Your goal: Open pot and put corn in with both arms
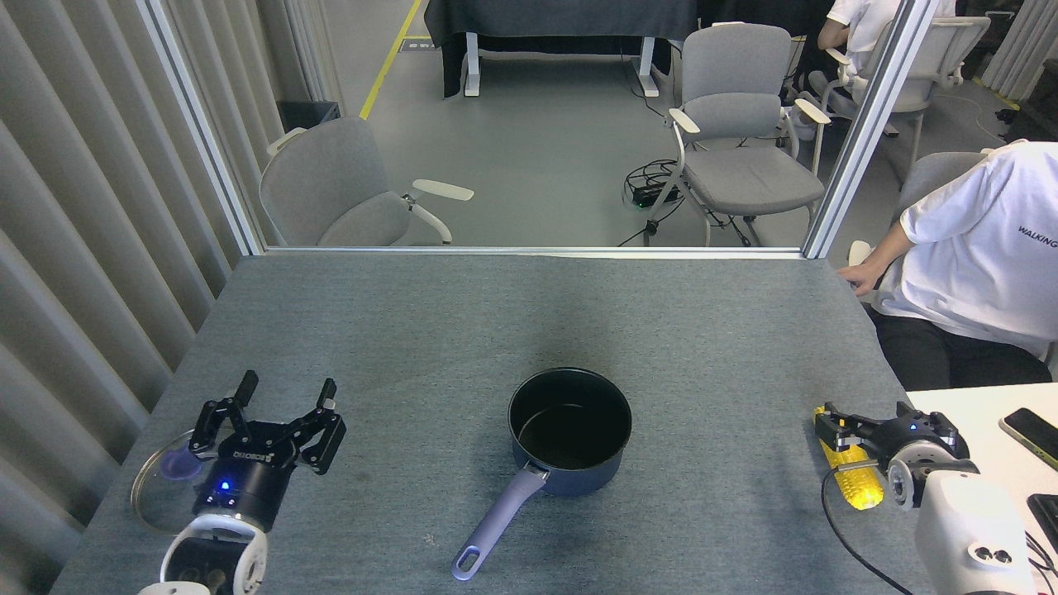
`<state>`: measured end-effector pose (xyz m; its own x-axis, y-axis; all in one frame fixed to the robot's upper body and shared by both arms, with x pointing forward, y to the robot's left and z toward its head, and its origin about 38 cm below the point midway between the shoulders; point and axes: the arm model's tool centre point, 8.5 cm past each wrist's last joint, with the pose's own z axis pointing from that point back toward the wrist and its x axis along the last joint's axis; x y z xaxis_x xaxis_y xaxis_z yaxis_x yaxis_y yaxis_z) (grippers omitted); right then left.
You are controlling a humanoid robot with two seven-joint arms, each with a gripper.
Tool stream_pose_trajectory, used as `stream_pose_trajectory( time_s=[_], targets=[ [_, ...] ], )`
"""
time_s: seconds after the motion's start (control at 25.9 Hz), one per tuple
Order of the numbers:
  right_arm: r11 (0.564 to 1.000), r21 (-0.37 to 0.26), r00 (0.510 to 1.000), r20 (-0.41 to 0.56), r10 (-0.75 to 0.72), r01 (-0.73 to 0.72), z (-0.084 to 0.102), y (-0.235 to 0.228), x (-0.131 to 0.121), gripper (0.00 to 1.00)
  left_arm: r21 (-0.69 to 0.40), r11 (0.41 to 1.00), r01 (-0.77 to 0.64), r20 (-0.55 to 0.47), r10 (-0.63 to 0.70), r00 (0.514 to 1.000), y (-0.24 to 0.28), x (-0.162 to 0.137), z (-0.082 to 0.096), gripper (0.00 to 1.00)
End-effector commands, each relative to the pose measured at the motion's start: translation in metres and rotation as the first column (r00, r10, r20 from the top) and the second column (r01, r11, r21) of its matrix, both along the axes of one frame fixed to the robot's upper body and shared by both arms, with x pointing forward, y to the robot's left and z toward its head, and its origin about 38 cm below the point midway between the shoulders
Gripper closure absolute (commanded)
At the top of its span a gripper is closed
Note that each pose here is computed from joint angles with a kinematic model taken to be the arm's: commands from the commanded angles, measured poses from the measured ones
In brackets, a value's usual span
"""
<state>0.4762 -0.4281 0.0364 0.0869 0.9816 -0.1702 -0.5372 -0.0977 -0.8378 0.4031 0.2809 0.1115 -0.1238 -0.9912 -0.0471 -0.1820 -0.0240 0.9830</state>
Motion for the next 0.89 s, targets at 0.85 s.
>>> stream_pose_trajectory(
  time_s=[0.85],
  targets=[
    [0.998,-0.037,0.989,-0.139,0.047,-0.053,-0.045,0.011,-0.023,0.05,-0.084,0.996,-0.017,-0.079,0.01,0.997,-0.017,-0.005,-0.03,0.01]
  ],
)
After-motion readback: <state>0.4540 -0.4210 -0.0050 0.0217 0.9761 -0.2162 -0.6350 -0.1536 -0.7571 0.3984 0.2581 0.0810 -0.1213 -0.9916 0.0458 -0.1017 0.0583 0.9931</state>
